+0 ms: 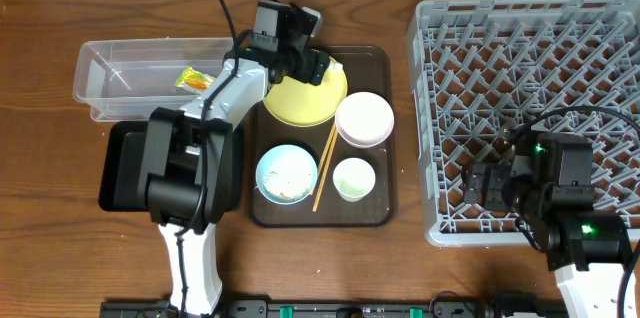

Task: Sort waste into correct bins and load items into the dishwasher rack
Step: 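Tip the yellow plate over the clear bin to dump wrapper and tissue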

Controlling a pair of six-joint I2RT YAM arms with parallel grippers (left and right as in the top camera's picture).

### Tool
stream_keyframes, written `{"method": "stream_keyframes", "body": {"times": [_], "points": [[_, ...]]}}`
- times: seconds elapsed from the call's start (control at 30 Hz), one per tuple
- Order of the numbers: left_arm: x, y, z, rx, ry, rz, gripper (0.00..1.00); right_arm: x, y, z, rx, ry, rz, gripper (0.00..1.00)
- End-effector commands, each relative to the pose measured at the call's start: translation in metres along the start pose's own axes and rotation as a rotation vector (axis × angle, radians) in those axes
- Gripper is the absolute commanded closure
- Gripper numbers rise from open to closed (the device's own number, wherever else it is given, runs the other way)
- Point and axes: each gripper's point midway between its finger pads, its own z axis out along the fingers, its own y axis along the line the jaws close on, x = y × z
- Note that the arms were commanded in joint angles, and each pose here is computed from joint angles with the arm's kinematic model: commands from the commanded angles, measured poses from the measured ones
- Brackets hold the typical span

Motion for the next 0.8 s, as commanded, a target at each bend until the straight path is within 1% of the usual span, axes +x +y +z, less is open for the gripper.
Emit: {"method": "stream_keyframes", "body": {"times": [0.0,0.13,0.27,0.3,0.4,0.43,0.47,0.53,0.6,0.77], "points": [[0.009,0.002,0.013,0.009,0.016,-0.014,0.12,-0.008,0.001,-0.006,-0.006,-0.024,0.003,0.01],[0.021,0.003,0.024,0.013,0.045,-0.023,0.13,-0.008,0.0,-0.006,-0.005,-0.024,0.003,0.01],[0.032,0.003,0.028,0.016,0.077,-0.032,0.19,-0.008,0.0,-0.006,-0.005,-0.024,0.003,0.01],[0.033,0.003,0.028,0.017,0.082,-0.034,0.22,-0.008,0.0,-0.006,-0.005,-0.024,0.003,0.01],[0.037,0.003,0.028,0.018,0.095,-0.037,0.4,-0.008,0.0,-0.006,-0.005,-0.024,0.003,0.01],[0.037,0.003,0.028,0.019,0.098,-0.038,0.49,-0.008,0.0,-0.006,-0.005,-0.024,0.003,0.01],[0.038,0.003,0.028,0.019,0.101,-0.04,0.54,-0.008,0.0,-0.006,-0.005,-0.024,0.003,0.01],[0.039,0.003,0.028,0.019,0.105,-0.04,0.56,-0.008,0.0,-0.006,-0.005,-0.024,0.003,0.01],[0.04,0.003,0.028,0.019,0.109,-0.042,0.66,-0.008,0.0,-0.006,-0.005,-0.024,0.003,0.01],[0.046,0.0,0.023,0.023,0.143,-0.052,0.78,-0.008,0.0,-0.006,-0.005,-0.024,0.003,0.01]]}}
